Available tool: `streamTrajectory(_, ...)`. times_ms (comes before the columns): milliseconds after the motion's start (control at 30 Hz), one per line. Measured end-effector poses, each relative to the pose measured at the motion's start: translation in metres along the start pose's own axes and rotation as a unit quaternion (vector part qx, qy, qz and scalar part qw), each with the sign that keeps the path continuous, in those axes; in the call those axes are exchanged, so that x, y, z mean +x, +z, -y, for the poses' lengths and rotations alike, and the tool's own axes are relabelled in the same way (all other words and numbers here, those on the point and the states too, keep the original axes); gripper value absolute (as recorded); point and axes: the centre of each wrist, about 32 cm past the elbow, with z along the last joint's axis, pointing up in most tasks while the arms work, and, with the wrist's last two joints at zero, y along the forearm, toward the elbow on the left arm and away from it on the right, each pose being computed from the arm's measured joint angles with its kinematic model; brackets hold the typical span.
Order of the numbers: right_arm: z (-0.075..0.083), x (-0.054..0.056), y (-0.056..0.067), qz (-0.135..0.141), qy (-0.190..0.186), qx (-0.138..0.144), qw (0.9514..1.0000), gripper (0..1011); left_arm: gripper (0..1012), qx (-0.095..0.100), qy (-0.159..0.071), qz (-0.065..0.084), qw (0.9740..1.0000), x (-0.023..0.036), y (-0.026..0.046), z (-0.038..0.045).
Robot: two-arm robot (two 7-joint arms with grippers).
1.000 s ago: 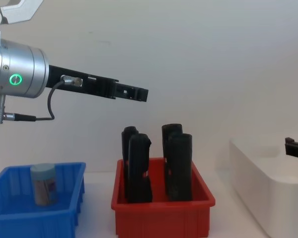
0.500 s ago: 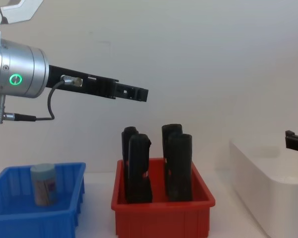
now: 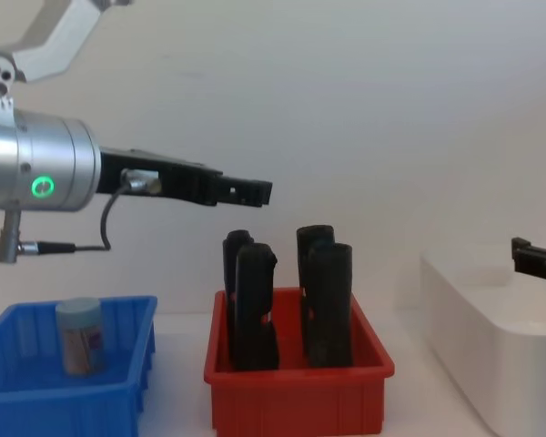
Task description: Pick the cotton swabs from the blue box and place them into the white box.
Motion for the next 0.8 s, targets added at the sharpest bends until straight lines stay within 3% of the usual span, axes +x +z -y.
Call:
streamTrajectory(133,0.010,-0.002,0.003,-0.011,0.020,0.004,0.9997,1002,1004,-0.013,0.019,0.012,0.9997,-0.0110,-0.0124,0.0005)
streamTrajectory(233,0.019,-0.004,0.006,-0.022,0.037,0.007,0.9991,1002,1004,-0.019,0.027,0.016,0.9993,-0.0162,-0.0181,0.0005)
streamTrajectory(300,0.023,-0.005,0.008,-0.027,0.045,0.009,0.9986,1002,1004,-0.029,0.039,0.023,0.9985,-0.0239,-0.0260,0.0005)
streamTrajectory(333,0.028,-0.006,0.010,-0.032,0.054,0.011,0.9980,1002,1004,-0.029,0.039,0.023,0.9985,-0.0239,-0.0260,0.0005)
streamTrajectory(433,0.035,-0.008,0.013,-0.041,0.070,0.013,0.9966,1002,1004,-0.038,0.050,0.028,0.9976,-0.0312,-0.0335,0.0001)
streamTrajectory(800,0.046,-0.011,0.017,-0.055,0.092,0.016,0.9941,1002,1004,-0.078,0.090,0.041,0.9921,-0.0605,-0.0613,-0.0034)
